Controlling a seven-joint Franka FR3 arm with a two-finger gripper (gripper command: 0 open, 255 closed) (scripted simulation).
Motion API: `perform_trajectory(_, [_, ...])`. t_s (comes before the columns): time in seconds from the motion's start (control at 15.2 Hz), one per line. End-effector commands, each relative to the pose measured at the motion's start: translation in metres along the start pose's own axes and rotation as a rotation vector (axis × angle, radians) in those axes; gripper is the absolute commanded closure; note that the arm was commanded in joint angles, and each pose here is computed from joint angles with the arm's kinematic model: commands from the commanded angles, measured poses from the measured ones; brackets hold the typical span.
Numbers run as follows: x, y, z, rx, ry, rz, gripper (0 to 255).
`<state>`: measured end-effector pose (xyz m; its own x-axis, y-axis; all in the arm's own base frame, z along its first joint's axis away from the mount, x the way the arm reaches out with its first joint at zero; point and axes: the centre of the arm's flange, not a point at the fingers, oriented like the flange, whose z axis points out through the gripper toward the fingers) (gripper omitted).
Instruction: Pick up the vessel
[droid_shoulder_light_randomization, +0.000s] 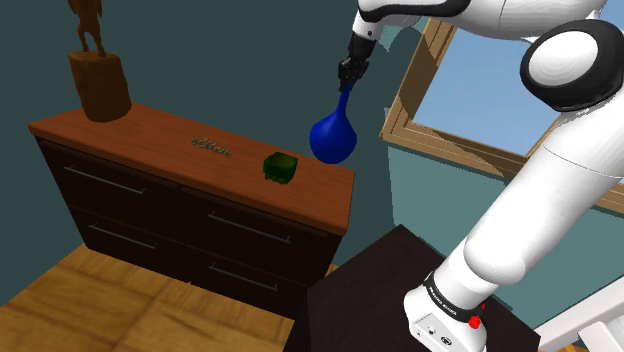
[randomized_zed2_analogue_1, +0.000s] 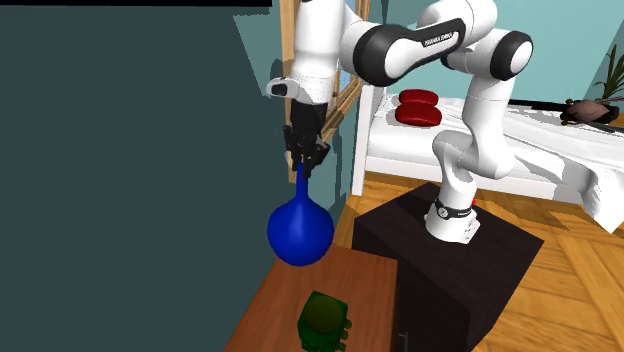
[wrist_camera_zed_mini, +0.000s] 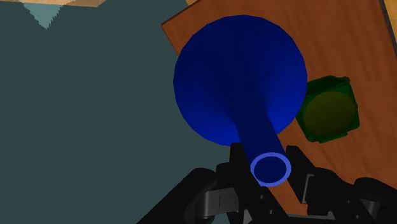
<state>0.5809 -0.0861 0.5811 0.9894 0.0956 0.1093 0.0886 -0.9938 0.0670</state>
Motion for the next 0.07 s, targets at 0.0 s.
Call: perform_trajectory(0.0, [0.0009, 0.0004, -0.0031, 0.000, 0.001, 0.000, 255])
